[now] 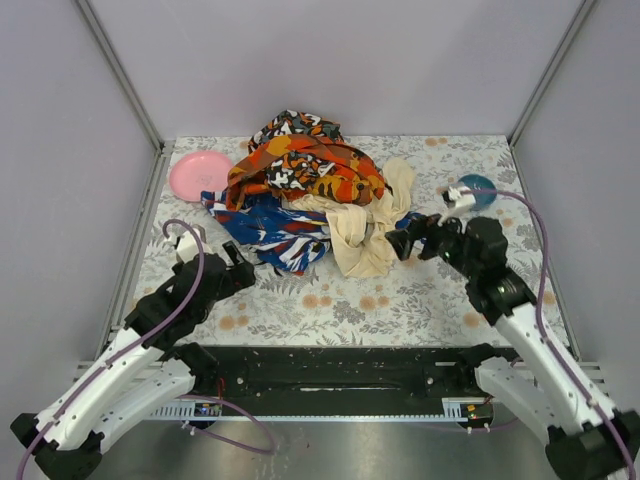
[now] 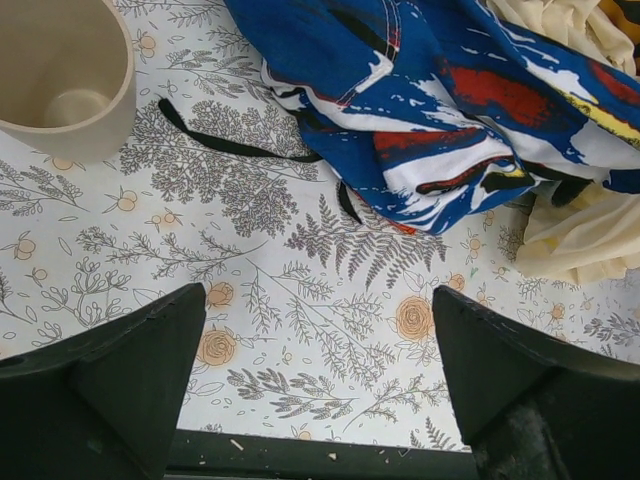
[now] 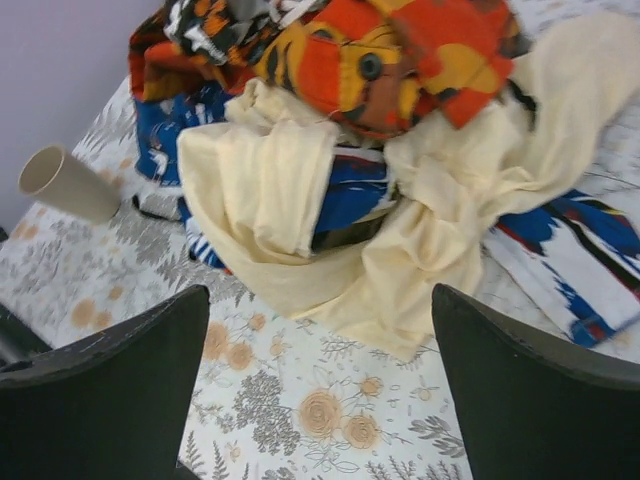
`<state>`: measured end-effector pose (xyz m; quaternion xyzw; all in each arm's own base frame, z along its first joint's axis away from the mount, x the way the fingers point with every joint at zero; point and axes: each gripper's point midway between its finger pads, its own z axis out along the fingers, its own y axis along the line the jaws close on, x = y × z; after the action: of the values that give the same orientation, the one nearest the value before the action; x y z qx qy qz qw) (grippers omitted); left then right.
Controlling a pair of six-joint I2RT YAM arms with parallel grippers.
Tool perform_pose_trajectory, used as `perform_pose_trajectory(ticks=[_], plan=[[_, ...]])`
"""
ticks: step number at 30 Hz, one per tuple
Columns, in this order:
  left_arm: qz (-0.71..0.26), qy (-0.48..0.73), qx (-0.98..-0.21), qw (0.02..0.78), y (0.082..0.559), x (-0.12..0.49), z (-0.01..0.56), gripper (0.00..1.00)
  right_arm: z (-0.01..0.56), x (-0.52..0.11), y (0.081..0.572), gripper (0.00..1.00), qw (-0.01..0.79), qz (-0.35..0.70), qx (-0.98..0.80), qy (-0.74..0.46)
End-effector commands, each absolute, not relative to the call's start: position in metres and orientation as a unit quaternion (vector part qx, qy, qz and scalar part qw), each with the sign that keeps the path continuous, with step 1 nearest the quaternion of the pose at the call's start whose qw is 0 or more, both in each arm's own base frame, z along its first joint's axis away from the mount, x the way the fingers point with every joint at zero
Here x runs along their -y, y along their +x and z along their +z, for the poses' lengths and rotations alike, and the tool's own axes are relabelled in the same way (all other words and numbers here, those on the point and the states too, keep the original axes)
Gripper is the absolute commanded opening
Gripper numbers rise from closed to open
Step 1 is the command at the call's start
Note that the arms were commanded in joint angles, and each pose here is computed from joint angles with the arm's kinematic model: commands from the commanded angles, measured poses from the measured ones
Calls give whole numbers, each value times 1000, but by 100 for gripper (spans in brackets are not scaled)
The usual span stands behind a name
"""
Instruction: Pick out a specific cloth from the pile
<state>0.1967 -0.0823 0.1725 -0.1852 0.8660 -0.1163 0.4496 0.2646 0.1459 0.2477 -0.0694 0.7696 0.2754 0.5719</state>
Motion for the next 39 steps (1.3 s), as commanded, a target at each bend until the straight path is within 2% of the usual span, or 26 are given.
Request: perform_pose_trajectory(ticks=[1,5,9,14,16,19,26,30,34,39], plan=[[-135,-170,-859,464,208,95,178,99,261,-202,267,99,528,317,-760,-208],[-136,-165,-861,462,209,97,174,99,219,-238,271,100,481,240,-787,-303],[-129,-162,-862,462,209,95,170,99,183,-255,288,99,457,165,-802,-347],[-128,-162,-861,464,210,95,170,99,139,-245,325,99,444,70,-837,-313],[-127,-163,-861,465,210,94,170,99,129,-227,348,99,457,-3,-849,-267],[-124,-164,-861,465,210,93,168,99,121,-216,370,99,467,-53,-851,-236],[-122,-163,-862,464,210,93,168,99,142,-208,440,99,498,-48,-850,-166],[-120,-164,-861,466,211,92,169,99,171,-233,477,99,528,0,-831,-174],[-118,-161,-862,466,212,93,170,99,196,-256,514,99,547,3,-815,-190],[-138,-125,-863,469,219,109,175,99,196,-285,552,99,545,28,-812,-208]])
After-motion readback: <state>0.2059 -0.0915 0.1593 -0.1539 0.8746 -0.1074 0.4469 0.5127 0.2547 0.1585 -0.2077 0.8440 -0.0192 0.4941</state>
